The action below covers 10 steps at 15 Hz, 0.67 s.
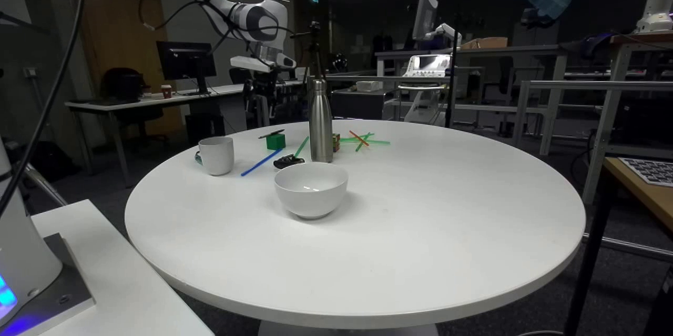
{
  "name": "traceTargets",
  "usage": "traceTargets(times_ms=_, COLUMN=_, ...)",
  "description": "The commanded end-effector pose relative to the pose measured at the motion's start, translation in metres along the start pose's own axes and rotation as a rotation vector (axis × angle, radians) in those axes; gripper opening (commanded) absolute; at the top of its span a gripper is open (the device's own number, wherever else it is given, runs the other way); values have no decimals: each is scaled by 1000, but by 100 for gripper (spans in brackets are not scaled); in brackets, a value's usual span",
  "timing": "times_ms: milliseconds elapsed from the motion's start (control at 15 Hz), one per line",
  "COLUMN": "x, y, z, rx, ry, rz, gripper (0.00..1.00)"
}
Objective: Pick the pen on the green block and put it in the cup
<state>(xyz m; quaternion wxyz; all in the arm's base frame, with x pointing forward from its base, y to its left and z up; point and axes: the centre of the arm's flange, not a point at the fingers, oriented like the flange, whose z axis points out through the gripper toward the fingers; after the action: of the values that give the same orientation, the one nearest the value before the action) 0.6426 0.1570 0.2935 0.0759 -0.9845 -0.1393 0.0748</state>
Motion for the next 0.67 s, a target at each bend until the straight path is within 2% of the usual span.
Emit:
traceTargets(times_ms=0, x=-1, y=-2, z=3, rx=5, ry=-11, rz=-1, gripper=100)
traceTargets(times_ms=600, x=0, y=-5, z=3, rx=8, ry=-14, rz=-6, gripper=100)
